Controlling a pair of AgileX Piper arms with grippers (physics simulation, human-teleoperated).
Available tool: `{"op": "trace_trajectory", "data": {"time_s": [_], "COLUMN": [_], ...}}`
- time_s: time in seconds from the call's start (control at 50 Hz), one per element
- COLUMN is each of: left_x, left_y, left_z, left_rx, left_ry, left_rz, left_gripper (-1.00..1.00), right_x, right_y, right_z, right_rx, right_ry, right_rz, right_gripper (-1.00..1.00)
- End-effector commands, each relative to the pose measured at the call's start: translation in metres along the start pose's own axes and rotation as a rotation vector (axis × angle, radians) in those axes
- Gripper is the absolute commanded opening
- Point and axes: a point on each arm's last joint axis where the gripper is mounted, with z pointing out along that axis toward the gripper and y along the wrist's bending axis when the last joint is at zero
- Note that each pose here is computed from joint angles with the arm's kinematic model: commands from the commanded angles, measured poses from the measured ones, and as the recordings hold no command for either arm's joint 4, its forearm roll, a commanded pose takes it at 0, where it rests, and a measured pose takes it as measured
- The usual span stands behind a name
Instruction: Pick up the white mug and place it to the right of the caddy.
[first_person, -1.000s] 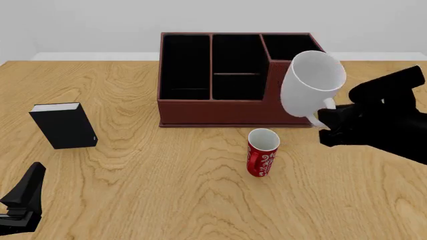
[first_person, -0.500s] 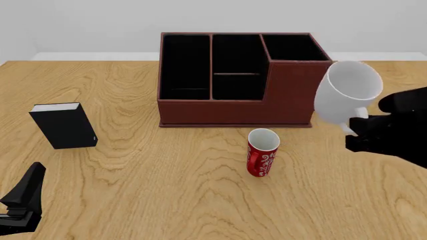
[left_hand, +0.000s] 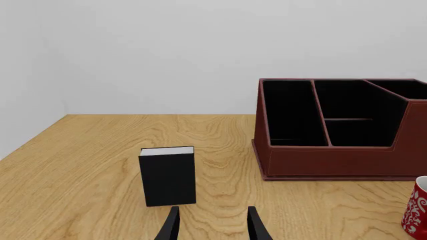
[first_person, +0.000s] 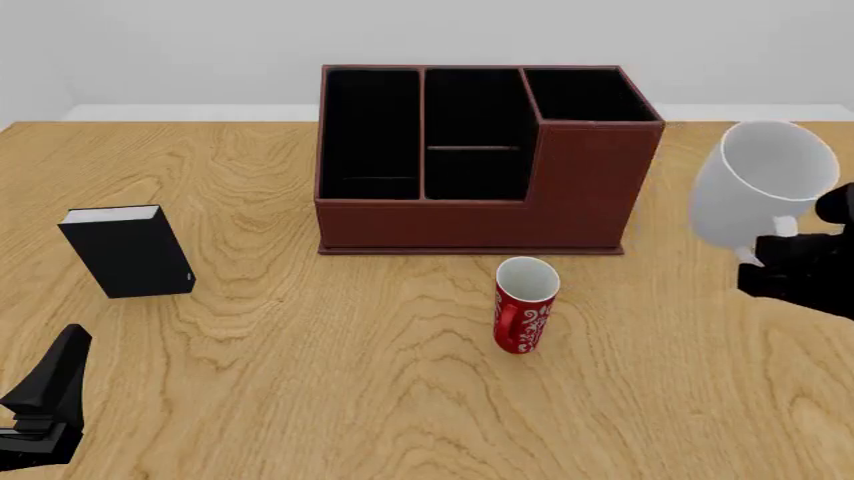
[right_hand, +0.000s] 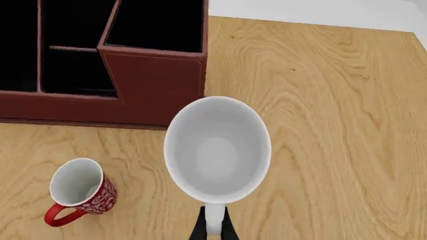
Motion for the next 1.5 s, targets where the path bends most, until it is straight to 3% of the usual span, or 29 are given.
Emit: {"op": "trace_trajectory", "data": {"time_s": [0.02,0.44,1.06,1.5], "left_x": [0.0,0.0,0.0,0.0], "left_y": [0.0,0.0,0.0,0.0], "left_z": [0.0,0.0,0.0,0.0], "left_rx": [0.0,0.0,0.0,0.0], "left_ry": [0.0,0.0,0.0,0.0], "left_rz": [0.0,0.0,0.0,0.0], "left_gripper": [1.0,1.0,1.0,1.0], "right_x": [-0.001,-0.016,-0.086,-0.118], "right_y": [-0.01,-0.027,-0.047,-0.057], "right_z": [-0.003,0.013,0.052,0.096], "right_rx": [0.056,0.118,0.131,0.121], "right_ry": [-0.007,0.006,0.003,0.048], "right_rz": [0.039,0.052,0.065,0.055], "right_gripper": [-1.0,-1.0,-1.0,-1.0]}}
